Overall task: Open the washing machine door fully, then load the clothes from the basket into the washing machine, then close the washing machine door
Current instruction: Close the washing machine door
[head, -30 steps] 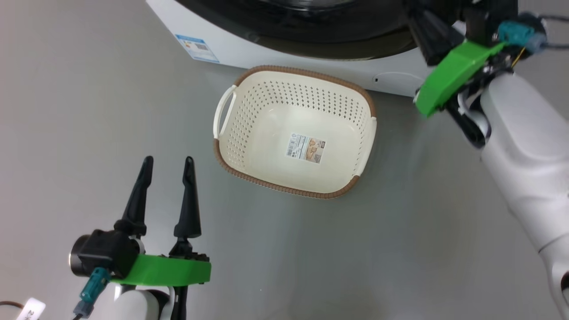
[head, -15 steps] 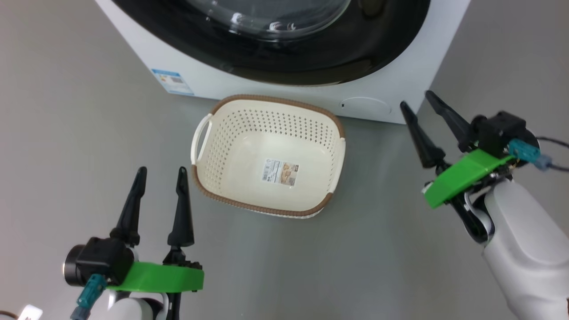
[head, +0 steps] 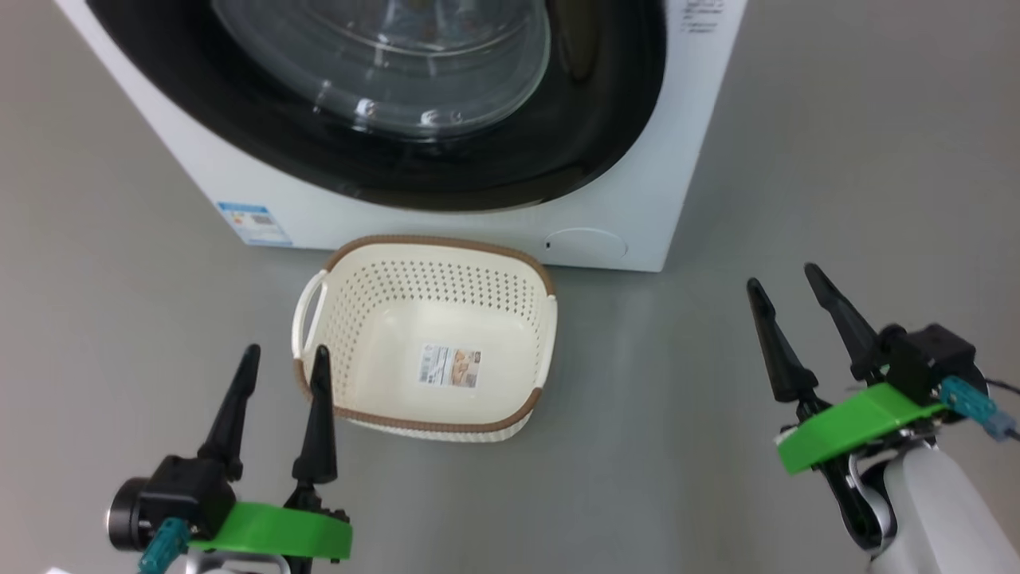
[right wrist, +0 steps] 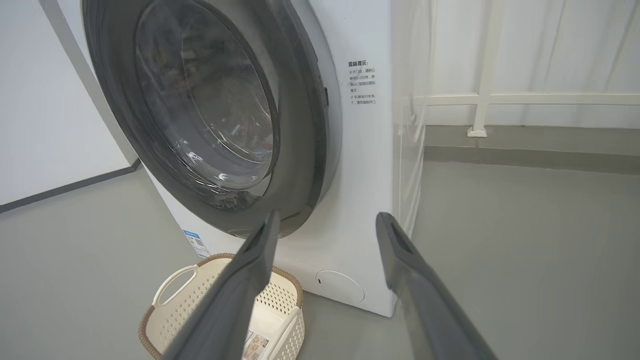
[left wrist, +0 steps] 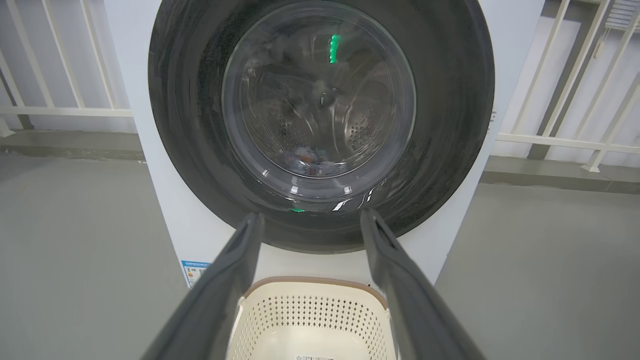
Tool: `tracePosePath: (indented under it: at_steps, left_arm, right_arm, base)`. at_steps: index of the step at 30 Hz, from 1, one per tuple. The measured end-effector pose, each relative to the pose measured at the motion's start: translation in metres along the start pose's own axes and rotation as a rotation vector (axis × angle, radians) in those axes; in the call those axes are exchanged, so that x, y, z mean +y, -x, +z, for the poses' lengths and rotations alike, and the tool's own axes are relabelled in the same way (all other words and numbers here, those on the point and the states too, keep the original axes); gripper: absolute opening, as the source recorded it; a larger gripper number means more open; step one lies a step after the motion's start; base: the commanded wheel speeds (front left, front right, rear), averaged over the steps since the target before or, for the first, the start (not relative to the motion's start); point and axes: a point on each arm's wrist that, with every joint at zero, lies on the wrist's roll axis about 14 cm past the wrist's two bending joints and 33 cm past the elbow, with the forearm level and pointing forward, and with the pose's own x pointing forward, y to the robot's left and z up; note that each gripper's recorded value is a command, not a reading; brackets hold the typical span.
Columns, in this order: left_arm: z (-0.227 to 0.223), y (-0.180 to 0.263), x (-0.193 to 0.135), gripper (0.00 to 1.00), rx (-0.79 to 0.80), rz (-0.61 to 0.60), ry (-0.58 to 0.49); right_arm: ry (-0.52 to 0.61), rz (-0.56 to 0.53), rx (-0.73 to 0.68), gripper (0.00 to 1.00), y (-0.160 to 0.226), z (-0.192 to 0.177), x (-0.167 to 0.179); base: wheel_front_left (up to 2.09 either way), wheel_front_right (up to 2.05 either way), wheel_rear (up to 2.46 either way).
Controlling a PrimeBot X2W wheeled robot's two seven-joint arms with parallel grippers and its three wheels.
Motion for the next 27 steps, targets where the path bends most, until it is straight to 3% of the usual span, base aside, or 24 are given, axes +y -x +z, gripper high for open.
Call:
tracePosePath:
  at_steps: [11,27]
  left_arm:
    - [-0.002,0.014,-0.021,1.0,0.031,-0.075,0.007]
    - [0.001,0.035,-0.032,1.0,0.045,-0.121,0.011]
  right_arm:
    - [0.013,-0.15,-0.011,1.0,0.068,0.021,-0.019]
    - [0.034,-0.222,-0.003,1.0,0.13,0.041,-0.012]
  base:
    - [0.0,0.0,0.0]
    - [0.0,0.0,0.0]
